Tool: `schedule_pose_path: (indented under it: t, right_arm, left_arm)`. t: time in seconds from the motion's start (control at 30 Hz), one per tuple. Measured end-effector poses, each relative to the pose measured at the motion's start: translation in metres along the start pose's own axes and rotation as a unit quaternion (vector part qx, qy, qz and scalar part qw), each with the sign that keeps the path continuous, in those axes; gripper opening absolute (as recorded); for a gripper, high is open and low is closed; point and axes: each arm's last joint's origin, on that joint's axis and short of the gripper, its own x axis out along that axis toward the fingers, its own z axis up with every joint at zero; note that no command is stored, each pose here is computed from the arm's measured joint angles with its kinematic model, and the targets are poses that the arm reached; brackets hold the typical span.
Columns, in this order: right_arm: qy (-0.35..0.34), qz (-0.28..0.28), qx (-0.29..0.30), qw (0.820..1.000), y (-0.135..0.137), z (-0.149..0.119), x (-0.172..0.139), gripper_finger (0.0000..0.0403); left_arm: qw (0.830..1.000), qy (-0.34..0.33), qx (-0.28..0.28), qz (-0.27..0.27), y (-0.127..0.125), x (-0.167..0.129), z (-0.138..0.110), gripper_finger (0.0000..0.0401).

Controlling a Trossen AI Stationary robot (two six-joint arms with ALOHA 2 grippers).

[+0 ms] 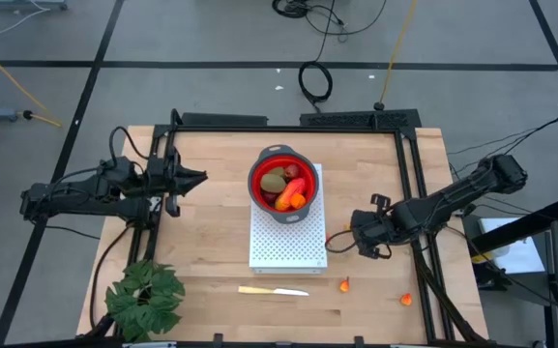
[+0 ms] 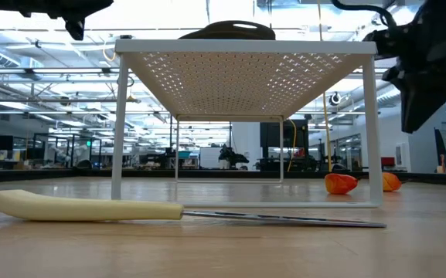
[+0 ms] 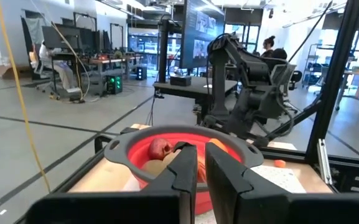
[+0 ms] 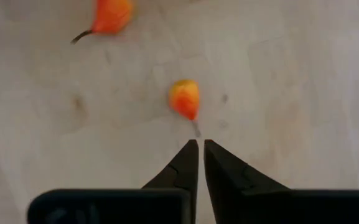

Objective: Pick & Place Fruit
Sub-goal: Put the peach into the red strainer bowl on the shelf

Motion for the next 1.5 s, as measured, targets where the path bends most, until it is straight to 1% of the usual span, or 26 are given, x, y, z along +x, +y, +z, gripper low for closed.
schedule_pose_path:
  t: [0.1,0.27,0.43,0.5,0.6,0.67,0.73,0.83,1.0,1.17,1.33,1.5]
  right_arm:
    - [-0.025,-0.002,0.015,1.0,-0.005,-0.005,-0.001,0.0037]
    - [-0.048,0.014,0.012,0.999,-0.009,-0.008,-0.004,0.008]
    - [-0.05,0.019,-0.002,0.999,-0.009,-0.01,-0.002,0.0145]
    - [-0.048,0.042,-0.012,0.998,-0.007,-0.01,0.001,0.0176]
    - [-0.048,0.073,-0.011,0.996,-0.004,-0.01,0.007,0.022]
    - [-0.048,0.075,-0.003,0.996,-0.004,-0.011,0.012,0.0243]
    - [-0.045,0.071,0.0,0.996,-0.006,-0.013,0.018,0.0257]
    - [-0.034,0.061,0.009,0.998,-0.011,-0.016,0.026,0.0264]
    - [-0.032,0.054,0.025,0.998,-0.018,-0.015,0.033,0.0251]
    - [-0.044,0.071,0.015,0.996,-0.019,-0.011,0.039,0.0243]
    - [-0.024,0.072,0.007,0.997,-0.021,-0.009,0.046,0.0243]
    - [-0.006,0.073,-0.016,0.997,-0.018,-0.006,0.056,0.0242]
  left_arm:
    - [1.0,0.0,0.001,0.0,0.0,0.0,0.0,0.0031]
    - [1.0,0.0,0.001,0.0,0.0,0.0,0.0,0.0031]
    - [1.0,0.0,0.002,0.001,0.0,0.0,0.0,0.0031]
    - [1.0,0.0,0.002,0.001,0.0,0.0,0.0,0.0031]
    - [1.0,0.001,0.002,0.001,0.0,0.0,0.0,0.0031]
    - [1.0,0.001,0.002,0.001,0.0,0.0,0.0,0.0031]
    - [1.0,0.003,0.002,0.002,0.0,0.0,-0.001,0.0031]
    - [1.0,0.004,0.003,0.002,0.0,0.0,-0.001,0.0031]
    - [1.0,0.004,0.003,0.002,0.0,0.0,-0.001,0.0031]
    - [1.0,0.004,0.003,0.002,0.0,0.0,-0.001,0.0031]
    - [1.0,0.004,0.003,0.002,0.0,0.0,-0.001,0.0031]
    - [1.0,0.003,0.003,0.002,0.0,0.0,-0.001,0.0031]
